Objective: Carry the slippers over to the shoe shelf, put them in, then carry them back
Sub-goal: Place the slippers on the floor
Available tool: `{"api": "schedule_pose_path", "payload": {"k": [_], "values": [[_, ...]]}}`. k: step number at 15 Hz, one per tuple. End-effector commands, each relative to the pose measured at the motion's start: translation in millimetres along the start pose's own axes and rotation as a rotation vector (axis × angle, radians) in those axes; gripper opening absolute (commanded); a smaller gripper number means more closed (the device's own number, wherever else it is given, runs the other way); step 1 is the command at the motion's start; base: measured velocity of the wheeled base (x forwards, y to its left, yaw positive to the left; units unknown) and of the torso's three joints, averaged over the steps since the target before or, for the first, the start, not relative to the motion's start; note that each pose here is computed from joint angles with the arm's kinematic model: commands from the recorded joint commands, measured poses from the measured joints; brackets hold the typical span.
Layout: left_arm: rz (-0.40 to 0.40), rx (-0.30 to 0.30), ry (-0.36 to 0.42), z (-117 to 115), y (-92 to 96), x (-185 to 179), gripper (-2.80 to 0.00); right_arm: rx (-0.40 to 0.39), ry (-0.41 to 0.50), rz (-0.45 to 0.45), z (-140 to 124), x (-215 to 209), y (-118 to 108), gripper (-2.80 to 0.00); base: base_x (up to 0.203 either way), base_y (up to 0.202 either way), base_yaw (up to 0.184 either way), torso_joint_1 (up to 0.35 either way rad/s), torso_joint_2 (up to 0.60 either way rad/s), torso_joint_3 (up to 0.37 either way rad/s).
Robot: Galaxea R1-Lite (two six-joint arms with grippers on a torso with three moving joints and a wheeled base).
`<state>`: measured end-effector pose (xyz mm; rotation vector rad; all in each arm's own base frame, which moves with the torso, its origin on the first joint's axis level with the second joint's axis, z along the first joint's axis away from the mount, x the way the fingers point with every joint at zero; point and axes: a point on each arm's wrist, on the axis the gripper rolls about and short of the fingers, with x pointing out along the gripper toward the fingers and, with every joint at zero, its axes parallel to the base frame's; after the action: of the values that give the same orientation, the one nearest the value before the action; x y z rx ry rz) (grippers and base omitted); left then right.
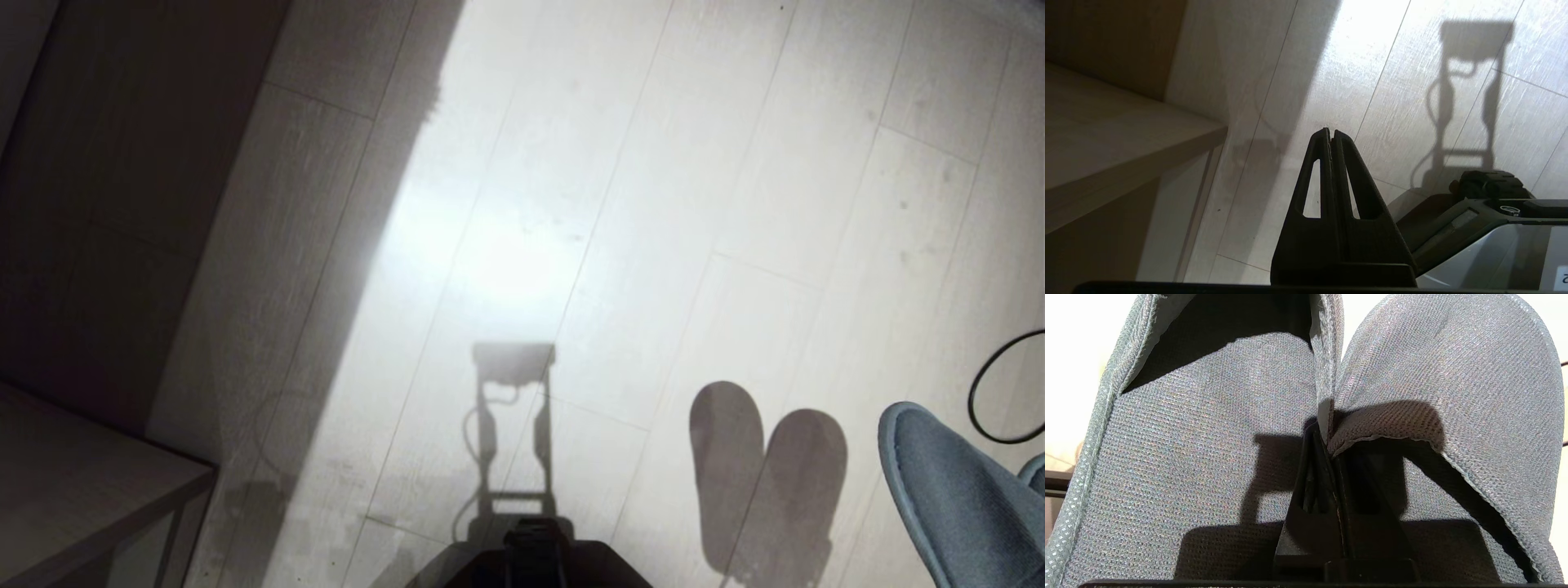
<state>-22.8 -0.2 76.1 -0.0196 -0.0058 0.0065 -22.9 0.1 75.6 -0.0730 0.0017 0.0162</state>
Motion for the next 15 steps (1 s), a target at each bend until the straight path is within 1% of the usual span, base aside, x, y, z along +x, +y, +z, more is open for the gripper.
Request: {"api": "schedule_pose_path", "payload": {"k": [1,13,15], "values": [[0.000,0.000,0.000,0.0,0.0,0.0,-2.80,-0.001,0.001,0.001,0.0,0.1,0.0,-2.80,0.000,0.000,0.000,0.002,0.00,-0.188],[0.000,0.000,0.000,0.0,0.0,0.0,-2.80,-0.001,0.001,0.001,0.0,0.1,0.0,-2.80,0.000,0.000,0.000,0.004,0.00,-0.201],[0.000,0.000,0.000,0.0,0.0,0.0,-2.80,-0.001,0.001,0.001,0.0,0.1,0.0,-2.80,0.000,0.000,0.000,0.003,0.00,-0.090]]}}
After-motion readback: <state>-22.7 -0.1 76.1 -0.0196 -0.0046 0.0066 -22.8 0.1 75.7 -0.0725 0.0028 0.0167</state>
